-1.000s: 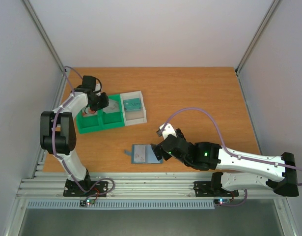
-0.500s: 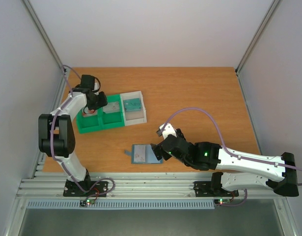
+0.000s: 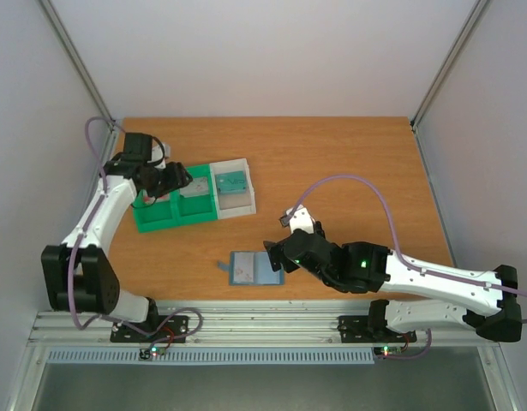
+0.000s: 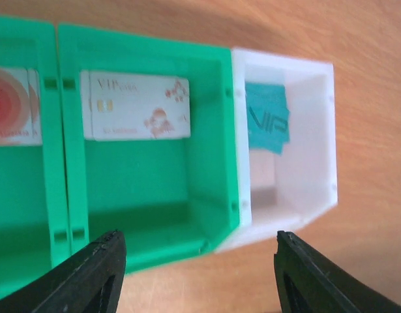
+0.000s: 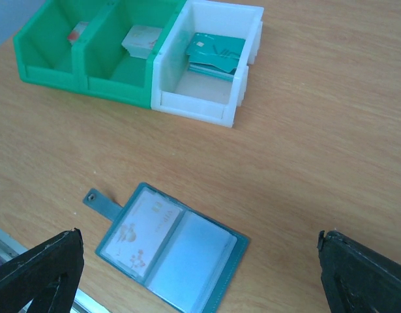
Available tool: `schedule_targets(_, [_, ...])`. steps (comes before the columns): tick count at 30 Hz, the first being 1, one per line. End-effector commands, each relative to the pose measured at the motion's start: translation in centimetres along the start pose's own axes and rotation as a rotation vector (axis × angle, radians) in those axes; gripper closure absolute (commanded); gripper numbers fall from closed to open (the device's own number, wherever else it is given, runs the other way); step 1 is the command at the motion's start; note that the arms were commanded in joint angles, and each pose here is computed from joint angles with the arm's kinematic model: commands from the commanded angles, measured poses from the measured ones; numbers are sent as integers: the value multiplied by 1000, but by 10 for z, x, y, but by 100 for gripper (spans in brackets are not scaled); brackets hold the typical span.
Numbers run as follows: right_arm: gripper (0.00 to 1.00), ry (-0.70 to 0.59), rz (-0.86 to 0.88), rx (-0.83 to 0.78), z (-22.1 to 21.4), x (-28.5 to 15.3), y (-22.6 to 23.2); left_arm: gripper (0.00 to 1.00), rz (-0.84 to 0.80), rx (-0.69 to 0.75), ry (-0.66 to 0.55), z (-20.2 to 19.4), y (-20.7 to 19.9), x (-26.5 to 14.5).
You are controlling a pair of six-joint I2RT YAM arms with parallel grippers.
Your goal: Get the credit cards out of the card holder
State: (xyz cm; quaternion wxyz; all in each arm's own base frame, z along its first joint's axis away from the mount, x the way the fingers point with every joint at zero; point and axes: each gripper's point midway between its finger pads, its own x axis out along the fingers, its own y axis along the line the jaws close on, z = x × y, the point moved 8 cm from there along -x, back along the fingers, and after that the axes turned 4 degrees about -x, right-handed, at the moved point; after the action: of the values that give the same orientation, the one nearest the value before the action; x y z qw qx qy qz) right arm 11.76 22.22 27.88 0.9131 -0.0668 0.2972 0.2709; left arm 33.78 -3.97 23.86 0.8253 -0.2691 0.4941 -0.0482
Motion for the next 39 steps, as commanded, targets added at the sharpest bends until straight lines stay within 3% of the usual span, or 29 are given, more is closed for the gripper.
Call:
schedule_targets(1, [1, 31, -25, 63, 3, 2, 2, 37, -60, 18, 120, -40, 5, -14])
schedule_targets(10, [5, 75, 80, 50, -3, 15, 19, 51, -163, 3, 206, -91, 4, -25])
schedule_targets(22, [62, 157, 188, 185, -16, 52, 34, 56, -290, 12, 350, -144, -7, -5])
schedule_targets(32, [78, 301, 252, 416, -50, 108, 27, 57, -382, -29, 384, -173, -10, 6])
schedule_targets(39, [81, 418, 354, 550, -71, 146, 32, 57, -459, -96, 418, -184, -9, 28])
